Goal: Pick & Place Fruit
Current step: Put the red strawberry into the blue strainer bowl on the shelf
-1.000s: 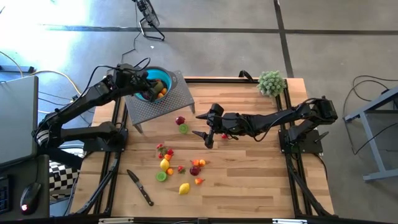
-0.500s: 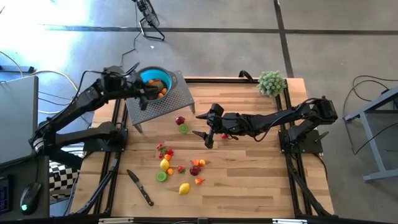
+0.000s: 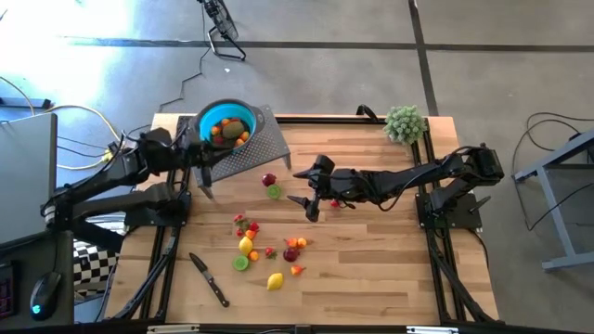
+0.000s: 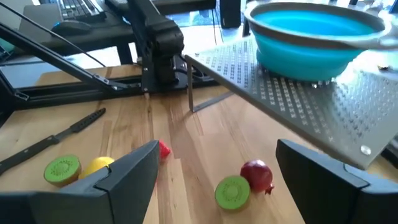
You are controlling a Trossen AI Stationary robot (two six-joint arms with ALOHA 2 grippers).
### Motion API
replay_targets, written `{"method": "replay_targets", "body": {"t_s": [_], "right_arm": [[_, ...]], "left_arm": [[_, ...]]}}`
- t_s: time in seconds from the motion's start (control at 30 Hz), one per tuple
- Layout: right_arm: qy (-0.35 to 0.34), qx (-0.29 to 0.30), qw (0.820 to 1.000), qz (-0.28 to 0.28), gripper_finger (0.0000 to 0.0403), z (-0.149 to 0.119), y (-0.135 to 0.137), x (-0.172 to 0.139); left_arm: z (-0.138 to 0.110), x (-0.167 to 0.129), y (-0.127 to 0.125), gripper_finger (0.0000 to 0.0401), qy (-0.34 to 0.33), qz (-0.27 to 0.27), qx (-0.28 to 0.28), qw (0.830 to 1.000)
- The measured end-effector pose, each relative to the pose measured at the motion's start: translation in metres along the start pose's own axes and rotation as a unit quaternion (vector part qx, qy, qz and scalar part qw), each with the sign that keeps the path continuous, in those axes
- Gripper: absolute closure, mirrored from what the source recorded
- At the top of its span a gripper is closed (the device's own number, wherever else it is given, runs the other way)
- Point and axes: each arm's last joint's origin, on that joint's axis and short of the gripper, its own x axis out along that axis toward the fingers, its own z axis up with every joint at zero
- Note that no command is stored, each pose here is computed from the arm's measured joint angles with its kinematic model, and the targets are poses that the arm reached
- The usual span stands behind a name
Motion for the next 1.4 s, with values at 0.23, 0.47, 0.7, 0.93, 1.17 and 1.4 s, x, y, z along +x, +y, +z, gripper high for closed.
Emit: {"method": "replay_targets", "body": {"t_s": [0.23,0.47,0.7,0.93,1.17,1.4], "right_arm": [[0.047,0.032,0.998,-0.008,0.0089,-0.009,-0.001,0.000],[0.086,0.045,0.995,-0.017,0.0089,-0.013,-0.003,-0.006],[0.142,0.055,0.988,-0.029,0.0089,-0.008,-0.008,-0.034],[0.246,0.063,0.966,-0.048,0.0089,-0.019,-0.013,-0.055],[0.386,0.060,0.917,-0.079,0.0093,-0.045,-0.016,-0.070],[0.407,0.016,0.911,-0.070,0.0143,-0.048,-0.016,-0.073]], "left_arm": [[-0.009,0.012,-0.014,0.0373,0.030,0.010,0.014,0.999],[-0.011,0.024,-0.034,0.0373,0.033,-0.027,0.062,0.997],[-0.011,0.020,-0.047,0.0373,0.026,-0.069,0.091,0.993],[-0.010,0.017,-0.054,0.0373,0.013,-0.085,0.102,0.991],[-0.010,0.017,-0.055,0.0373,0.014,-0.087,0.101,0.991],[-0.010,0.017,-0.055,0.0373,0.015,-0.087,0.102,0.991]]}}
